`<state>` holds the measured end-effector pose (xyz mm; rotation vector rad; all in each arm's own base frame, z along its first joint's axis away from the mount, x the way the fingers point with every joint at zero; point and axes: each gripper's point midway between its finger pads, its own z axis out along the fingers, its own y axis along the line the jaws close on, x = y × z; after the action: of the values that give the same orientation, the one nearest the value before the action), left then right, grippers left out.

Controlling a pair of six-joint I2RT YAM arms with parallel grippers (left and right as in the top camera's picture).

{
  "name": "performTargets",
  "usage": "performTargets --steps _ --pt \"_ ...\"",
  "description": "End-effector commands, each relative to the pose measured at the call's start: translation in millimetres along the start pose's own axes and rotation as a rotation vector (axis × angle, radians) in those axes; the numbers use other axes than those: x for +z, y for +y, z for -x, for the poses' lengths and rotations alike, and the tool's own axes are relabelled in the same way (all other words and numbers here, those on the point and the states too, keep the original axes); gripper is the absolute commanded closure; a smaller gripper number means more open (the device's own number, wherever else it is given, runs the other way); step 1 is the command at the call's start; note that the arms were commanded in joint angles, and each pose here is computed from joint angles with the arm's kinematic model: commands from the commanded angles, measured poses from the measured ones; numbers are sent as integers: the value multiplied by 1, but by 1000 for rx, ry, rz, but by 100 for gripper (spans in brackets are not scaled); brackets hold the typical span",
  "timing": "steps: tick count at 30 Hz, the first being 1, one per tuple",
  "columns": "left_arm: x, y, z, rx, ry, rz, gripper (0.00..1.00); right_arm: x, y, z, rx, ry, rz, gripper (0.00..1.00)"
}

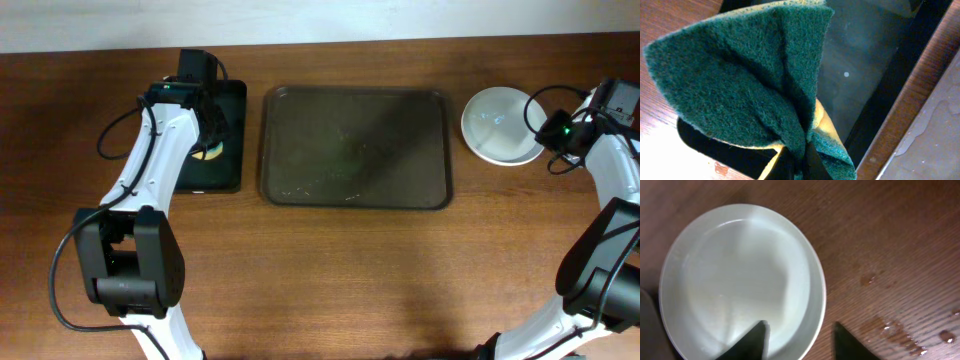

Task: Clean dirty plates on tray and stack at the side
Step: 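Place the white plate on top of the plate stack, release, then lower the sponge into the small black tray with the left gripper, release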

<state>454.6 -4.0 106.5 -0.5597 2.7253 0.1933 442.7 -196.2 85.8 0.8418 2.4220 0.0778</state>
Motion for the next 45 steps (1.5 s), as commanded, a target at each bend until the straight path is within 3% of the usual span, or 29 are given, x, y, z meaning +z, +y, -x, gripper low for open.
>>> performTargets --steps 1,7,16,20,26,27,28,29,30,35,39,45 --pt "2 2 2 -6 -2 -4 100 -4 28 -9 -7 43 152 41" --pt "5 7 24 -42 -63 -35 100 -54 93 -12 -94 29 359 39" --pt "28 -32 41 49 -28 -434 100 -168 213 -52 -399 -73 562 37" --pt "52 -34 33 47 12 -426 99 -184 238 -75 -470 -74 578 36" --pt "60 -33 29 47 28 -416 81 -191 258 -100 -530 -46 593 33" --pt "61 -32 30 46 25 -408 72 -192 258 -103 -533 -40 595 32" --pt "62 -29 31 45 20 -390 50 -193 258 -105 -536 -35 591 30" --pt "63 -26 32 44 13 -368 21 -195 256 -106 -539 -34 578 27" --pt "64 -23 33 43 7 -352 10 -196 254 -107 -540 -37 561 25" --pt "41 -21 47 42 -45 -356 0 -216 234 -101 -541 -97 471 20" --pt "-29 -13 64 40 -149 -388 0 -255 216 -102 -535 -146 456 20" --pt "-115 13 34 41 -150 -388 0 -303 172 -137 -537 -94 430 21"
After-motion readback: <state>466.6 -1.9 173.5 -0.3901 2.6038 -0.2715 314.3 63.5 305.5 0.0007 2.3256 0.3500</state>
